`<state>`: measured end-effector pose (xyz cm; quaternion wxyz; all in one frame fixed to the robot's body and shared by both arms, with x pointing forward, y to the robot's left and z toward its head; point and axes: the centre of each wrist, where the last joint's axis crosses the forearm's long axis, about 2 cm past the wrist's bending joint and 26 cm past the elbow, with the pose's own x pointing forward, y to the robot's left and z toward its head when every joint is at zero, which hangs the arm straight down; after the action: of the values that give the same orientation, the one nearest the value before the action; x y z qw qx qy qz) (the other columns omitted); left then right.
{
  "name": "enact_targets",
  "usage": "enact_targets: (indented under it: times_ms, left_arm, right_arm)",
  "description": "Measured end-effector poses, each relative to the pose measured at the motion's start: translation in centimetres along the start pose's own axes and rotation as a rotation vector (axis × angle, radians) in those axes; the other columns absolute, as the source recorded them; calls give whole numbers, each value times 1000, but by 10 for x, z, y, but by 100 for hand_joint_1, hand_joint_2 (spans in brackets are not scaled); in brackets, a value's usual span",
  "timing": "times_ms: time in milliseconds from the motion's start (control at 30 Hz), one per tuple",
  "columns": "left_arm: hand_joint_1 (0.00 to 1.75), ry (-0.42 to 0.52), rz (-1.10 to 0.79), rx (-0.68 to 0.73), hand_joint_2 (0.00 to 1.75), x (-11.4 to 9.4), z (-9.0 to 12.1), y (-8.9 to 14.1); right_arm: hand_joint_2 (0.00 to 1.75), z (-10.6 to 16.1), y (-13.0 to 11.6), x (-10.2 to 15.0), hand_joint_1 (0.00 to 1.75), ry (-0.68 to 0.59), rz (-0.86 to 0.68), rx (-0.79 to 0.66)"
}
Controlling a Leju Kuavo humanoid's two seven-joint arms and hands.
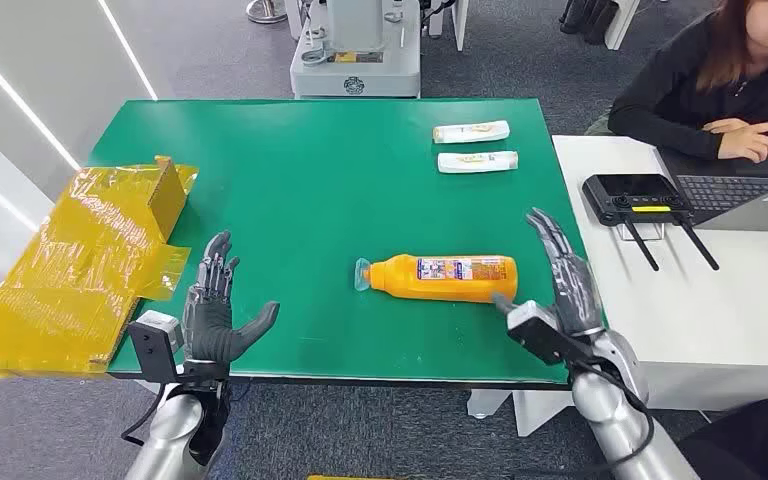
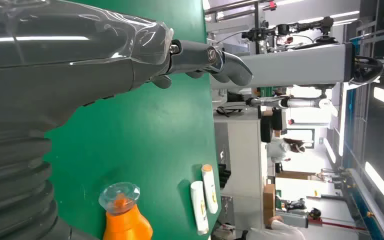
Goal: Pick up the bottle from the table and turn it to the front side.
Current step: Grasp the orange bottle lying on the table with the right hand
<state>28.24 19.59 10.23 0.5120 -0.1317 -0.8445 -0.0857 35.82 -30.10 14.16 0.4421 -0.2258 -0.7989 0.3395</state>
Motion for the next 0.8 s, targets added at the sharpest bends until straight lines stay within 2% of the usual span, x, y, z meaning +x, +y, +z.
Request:
enact_targets:
  times_ms: [167, 300, 433, 600, 700, 800]
  left_arm:
    - [0, 2, 0, -4, 175, -1, 0, -1]
    - [0, 4, -1, -9, 175, -1, -2, 0]
    - [0, 3, -1, -11, 175, -1, -3, 0]
    - [0, 20, 0, -27, 175, -1, -7, -2]
    - [0, 31, 4, -41, 175, 0, -11, -4]
    - [0, 48, 11, -57, 175, 1, -14, -5]
  right_arm:
    - [175, -44, -8, -5, 0, 15, 57, 111]
    - [175, -84, -10, 0, 0, 37, 128, 292]
    - [175, -93, -12, 3, 0, 38, 150, 318]
    - [175, -147, -9, 36, 0, 42, 236, 476]
    - [175, -163, -9, 49, 0, 87, 284, 613]
    - [175, -169, -3, 58, 0, 121, 310, 741]
